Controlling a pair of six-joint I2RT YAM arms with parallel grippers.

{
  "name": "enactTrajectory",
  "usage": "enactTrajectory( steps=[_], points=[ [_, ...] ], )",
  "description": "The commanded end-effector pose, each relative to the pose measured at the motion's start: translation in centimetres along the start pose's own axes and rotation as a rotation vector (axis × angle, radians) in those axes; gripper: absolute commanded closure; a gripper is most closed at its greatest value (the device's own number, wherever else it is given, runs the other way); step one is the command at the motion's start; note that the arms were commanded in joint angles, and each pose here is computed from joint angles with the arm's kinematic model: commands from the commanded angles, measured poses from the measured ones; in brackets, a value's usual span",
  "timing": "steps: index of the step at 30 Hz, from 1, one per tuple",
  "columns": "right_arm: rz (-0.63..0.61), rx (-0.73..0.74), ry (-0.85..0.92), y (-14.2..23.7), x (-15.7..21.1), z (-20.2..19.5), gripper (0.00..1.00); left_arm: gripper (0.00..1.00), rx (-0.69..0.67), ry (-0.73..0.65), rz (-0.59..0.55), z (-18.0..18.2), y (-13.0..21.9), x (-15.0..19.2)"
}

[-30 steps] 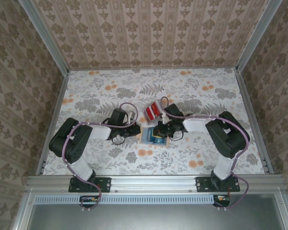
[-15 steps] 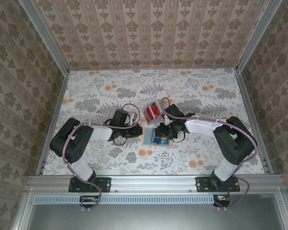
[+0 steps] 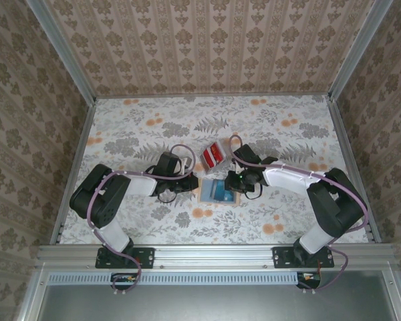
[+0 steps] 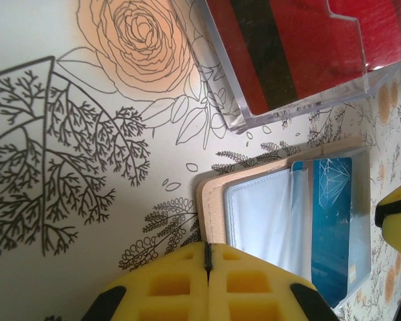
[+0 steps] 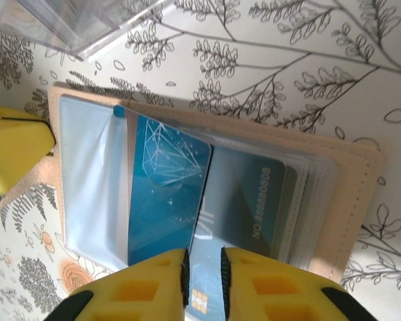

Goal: Put the credit cards into the card holder

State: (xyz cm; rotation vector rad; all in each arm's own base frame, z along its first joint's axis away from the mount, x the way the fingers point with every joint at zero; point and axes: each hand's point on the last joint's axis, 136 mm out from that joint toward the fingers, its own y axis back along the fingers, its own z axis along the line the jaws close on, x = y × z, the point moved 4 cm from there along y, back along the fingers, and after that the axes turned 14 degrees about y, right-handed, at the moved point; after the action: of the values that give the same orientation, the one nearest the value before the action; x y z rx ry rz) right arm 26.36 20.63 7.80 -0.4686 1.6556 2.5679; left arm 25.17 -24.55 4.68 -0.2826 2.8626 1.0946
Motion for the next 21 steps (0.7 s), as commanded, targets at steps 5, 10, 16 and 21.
enactTrajectory(
  steps=[5, 10, 16, 21],
  points=[
    [-0.136, 0.027, 0.046, 0.3, -2.7, 0.3, 0.79, 1.00, -0.087, 0.055, 0.143, 2.3, -1.1, 3.5],
    [-0.138, 0.042, 0.075, -0.5, -3.5, 0.6, 0.79, 1.00, -0.088, 0.054, 0.139, 2.3, -1.0, 3.5],
    [-0.123, 0.025, 0.114, -2.0, -4.0, 1.4, 0.79, 1.00, -0.090, 0.059, 0.140, 2.5, -1.0, 3.6],
    [-0.097, 0.009, 0.143, -2.9, -4.2, 2.2, 0.79, 1.00, -0.093, 0.058, 0.137, 2.5, -1.0, 3.6]
  ],
)
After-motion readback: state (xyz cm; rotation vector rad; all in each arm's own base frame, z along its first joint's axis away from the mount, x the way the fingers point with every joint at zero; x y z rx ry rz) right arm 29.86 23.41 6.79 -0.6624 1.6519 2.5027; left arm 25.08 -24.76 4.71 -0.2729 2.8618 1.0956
